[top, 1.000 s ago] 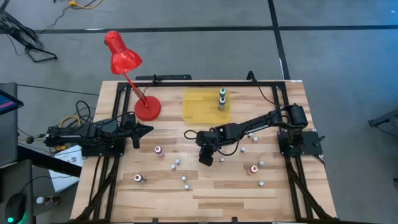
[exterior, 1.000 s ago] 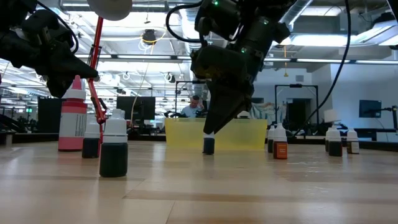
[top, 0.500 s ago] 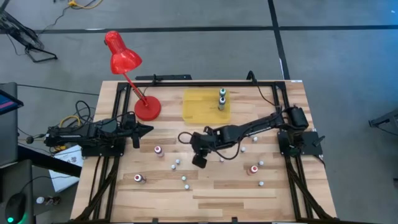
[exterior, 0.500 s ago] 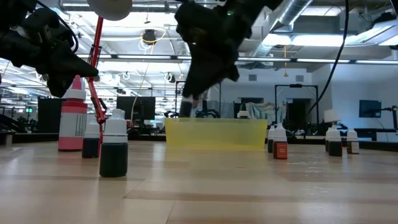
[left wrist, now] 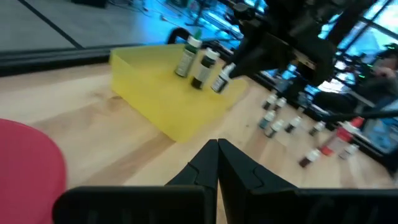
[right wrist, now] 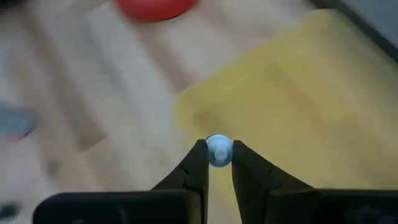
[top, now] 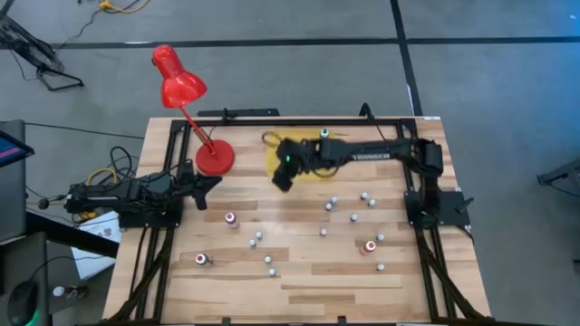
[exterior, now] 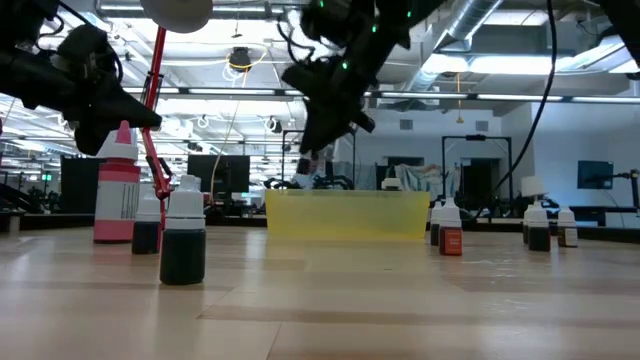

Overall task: Pick & Place food coloring
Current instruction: Put the small black food coloring bottle into the yellow bin

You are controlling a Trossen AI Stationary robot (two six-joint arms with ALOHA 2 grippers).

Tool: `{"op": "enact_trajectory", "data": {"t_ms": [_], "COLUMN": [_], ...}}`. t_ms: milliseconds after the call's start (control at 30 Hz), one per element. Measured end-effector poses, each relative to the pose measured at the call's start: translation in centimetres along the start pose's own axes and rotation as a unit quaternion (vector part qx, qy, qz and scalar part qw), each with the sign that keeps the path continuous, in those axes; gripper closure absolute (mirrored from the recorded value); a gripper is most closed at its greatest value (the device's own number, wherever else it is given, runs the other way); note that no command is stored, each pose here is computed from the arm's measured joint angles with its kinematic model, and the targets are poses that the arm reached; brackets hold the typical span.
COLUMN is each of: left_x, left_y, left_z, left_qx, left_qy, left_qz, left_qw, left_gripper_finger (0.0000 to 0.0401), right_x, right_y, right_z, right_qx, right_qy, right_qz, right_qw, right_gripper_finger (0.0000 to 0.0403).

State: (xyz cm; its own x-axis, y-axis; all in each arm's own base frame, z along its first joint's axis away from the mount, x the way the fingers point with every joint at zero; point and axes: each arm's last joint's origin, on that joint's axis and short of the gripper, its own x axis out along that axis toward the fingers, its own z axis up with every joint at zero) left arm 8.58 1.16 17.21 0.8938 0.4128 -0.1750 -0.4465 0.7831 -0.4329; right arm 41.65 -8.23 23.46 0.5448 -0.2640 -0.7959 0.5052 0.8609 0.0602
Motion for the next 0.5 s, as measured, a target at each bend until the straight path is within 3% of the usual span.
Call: {"op": "enact_trajectory", "data": {"t_ms": [200,500], "left_x": [0.0,0.0], "left_y": [0.1,0.0], "left_z": [0.0,-0.1], "left_qx": [0.016,0.010], "left_qy": [-0.004,0.008], "left_qz": [0.012,-0.010], "left_qw": [1.000,1.000], "left_gripper_finger": [0.0401,0.0401], "right_x": [1.7,4.1], "right_y": [-4.1,-6.0], "right_z": [1.3,1.2], "right_qx": [0.040,0.057], "right_qy": [-0.018,-0.006], "right_qz": [-0.019,-0.016], "right_qw": [0.999,0.998], "right_gripper_finger": [0.0363,0.0363]}}
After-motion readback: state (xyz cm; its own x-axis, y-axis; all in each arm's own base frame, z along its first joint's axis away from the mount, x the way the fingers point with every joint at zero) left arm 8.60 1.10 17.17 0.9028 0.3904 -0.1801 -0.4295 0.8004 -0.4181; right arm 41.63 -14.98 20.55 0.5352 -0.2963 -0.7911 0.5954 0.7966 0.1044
